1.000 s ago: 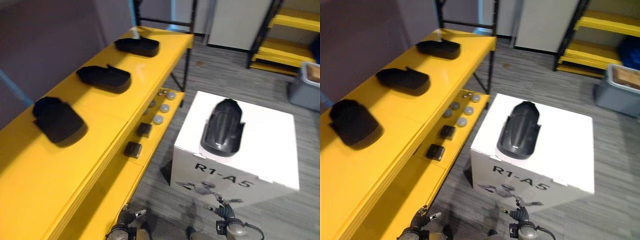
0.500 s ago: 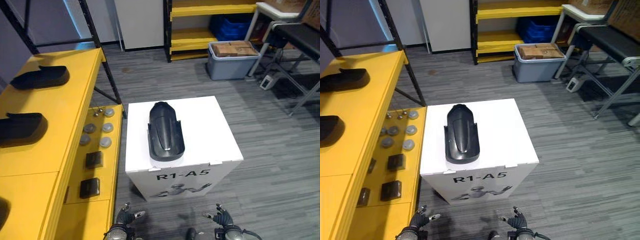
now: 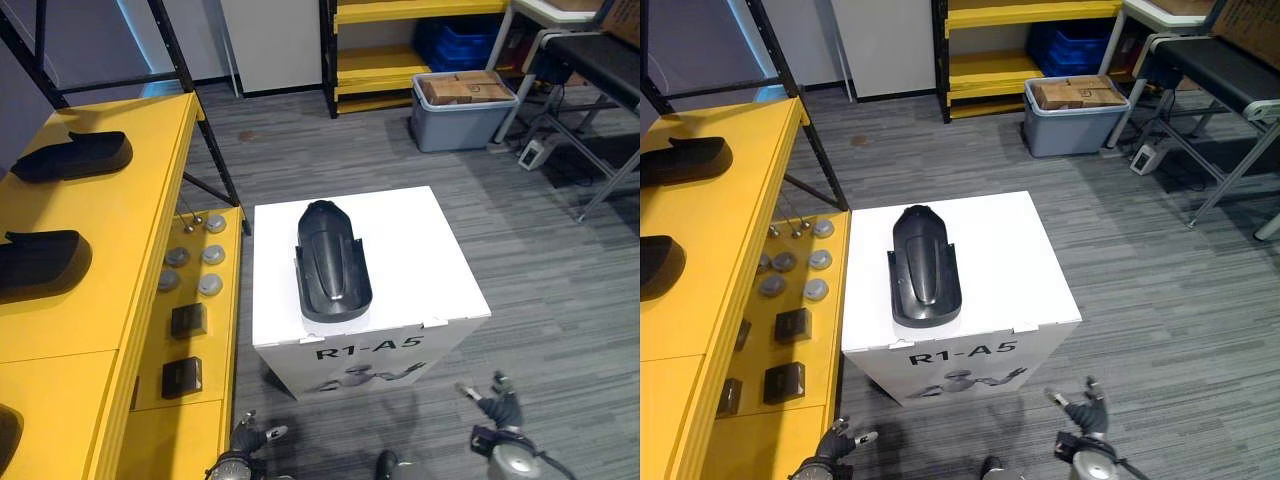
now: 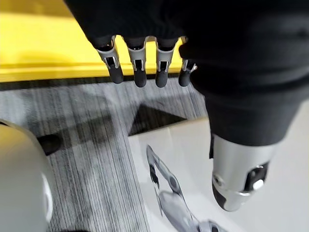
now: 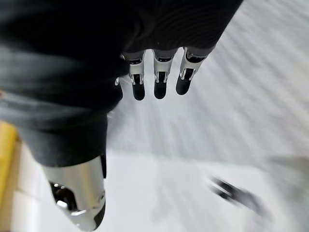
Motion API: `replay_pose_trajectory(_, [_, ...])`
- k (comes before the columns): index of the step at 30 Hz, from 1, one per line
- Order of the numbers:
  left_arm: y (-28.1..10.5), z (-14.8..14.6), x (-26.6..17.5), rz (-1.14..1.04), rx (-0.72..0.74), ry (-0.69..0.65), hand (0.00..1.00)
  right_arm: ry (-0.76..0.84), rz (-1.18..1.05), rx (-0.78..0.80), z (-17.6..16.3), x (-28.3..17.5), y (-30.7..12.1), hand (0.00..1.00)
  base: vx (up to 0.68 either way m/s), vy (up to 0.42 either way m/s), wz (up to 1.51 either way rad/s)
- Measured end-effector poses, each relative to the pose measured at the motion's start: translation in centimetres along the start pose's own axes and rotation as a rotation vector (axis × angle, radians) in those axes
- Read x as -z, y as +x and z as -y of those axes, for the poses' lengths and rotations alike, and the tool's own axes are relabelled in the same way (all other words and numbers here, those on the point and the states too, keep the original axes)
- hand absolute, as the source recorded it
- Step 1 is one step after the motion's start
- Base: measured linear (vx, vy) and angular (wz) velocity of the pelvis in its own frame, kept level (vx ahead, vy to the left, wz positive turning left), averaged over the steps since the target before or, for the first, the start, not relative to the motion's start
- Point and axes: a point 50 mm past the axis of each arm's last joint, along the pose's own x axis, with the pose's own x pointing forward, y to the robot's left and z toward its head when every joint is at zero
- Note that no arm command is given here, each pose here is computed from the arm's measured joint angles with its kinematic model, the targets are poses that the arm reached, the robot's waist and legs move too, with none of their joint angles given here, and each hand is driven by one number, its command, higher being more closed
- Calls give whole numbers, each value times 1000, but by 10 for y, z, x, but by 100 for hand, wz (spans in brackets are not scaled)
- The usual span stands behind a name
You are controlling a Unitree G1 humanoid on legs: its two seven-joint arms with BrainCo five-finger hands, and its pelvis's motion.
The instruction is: Walk over and take plastic housings, then place them on the shelf
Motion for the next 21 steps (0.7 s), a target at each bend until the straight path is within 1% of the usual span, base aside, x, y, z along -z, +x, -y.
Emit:
replay_pose_trajectory(3, [-3, -4, 9, -22, -6, 8, 0, -15, 136, 33, 14, -32, 5, 0, -42, -27, -3])
replay_pose_trajectory(5, [-5, -6, 14, -33, -6, 8, 0, -39, 273, 36, 21, -65, 5, 0, -40, -30, -8])
replay_pose_trajectory(6, [-6, -6, 16, -36, -3, 8, 0, -67, 364, 17, 22, -85, 4, 0, -27, -19, -15])
replay_pose_trajectory(9, [-7, -6, 17, -33, 3, 11, 0, -96, 559, -56, 13, -127, -2, 0, -24, -4, -11])
replay_pose_trajectory(10, [-7, -7, 18, -30, 7, 11, 0, -97, 621, -91, 7, -140, -5, 0, -24, 10, -7])
replay_pose_trajectory(12, [-7, -9, 17, -19, 11, 16, 0, -92, 756, -217, -21, -168, -7, 0, -25, 14, -6])
replay_pose_trajectory(13, [-7, -9, 17, -16, 13, 17, 0, -92, 779, -254, -30, -173, -8, 0, 0, 0, 0])
replay_pose_trajectory(15, [-6, -10, 15, -4, 25, 21, 0, -79, 846, -372, -62, -190, -9, 0, -31, 23, 1])
replay_pose_trajectory(18, [-6, -9, 12, 7, 33, 38, 0, -86, 844, -437, -85, -194, -3, 0, -28, 20, 6])
replay_pose_trajectory(20, [-6, -10, 12, 7, 33, 51, 0, -122, 809, -452, -108, -195, 9, 0, -31, 12, 17])
replay_pose_trajectory(21, [-6, -10, 12, 7, 34, 55, 0, -122, 794, -450, -113, -195, 12, 0, -26, 5, 30])
